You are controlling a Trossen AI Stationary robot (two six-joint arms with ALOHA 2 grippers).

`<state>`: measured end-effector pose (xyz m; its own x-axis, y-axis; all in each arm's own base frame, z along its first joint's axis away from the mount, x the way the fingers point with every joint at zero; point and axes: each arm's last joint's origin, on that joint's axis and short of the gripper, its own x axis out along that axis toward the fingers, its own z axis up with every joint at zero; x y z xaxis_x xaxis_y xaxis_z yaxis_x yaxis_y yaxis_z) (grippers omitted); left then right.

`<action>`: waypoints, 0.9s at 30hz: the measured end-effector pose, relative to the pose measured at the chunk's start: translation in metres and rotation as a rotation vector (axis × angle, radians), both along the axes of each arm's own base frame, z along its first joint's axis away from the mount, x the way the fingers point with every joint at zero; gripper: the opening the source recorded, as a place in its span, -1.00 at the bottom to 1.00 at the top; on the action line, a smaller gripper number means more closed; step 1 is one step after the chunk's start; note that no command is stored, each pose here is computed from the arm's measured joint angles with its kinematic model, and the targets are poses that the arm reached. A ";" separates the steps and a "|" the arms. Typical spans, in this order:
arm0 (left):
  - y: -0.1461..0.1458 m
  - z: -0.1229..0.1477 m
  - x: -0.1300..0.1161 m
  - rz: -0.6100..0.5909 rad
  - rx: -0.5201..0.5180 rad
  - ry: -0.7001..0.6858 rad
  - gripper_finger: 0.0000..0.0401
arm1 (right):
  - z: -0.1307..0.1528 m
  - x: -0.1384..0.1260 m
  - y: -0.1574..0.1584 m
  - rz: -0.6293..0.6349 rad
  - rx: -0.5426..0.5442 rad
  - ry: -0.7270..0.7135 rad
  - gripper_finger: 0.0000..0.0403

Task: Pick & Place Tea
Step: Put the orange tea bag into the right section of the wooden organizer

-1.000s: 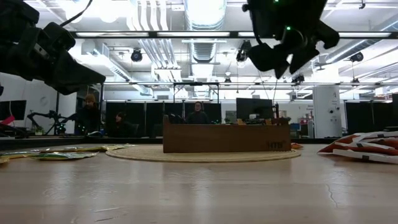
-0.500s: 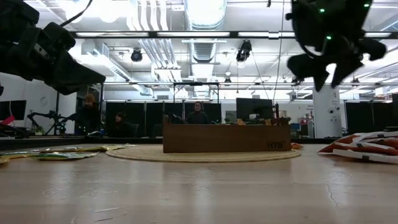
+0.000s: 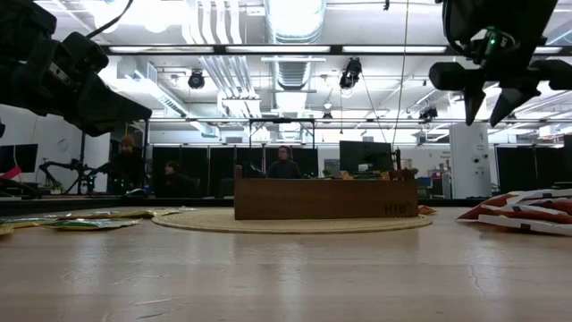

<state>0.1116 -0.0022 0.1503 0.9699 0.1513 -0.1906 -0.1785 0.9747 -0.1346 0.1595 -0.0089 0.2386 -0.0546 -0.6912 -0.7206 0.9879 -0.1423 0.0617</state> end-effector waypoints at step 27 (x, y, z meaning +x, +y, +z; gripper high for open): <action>0.000 0.000 0.000 0.000 0.000 0.000 -1.00 | -0.064 -0.018 -0.051 -0.078 0.302 0.150 -0.27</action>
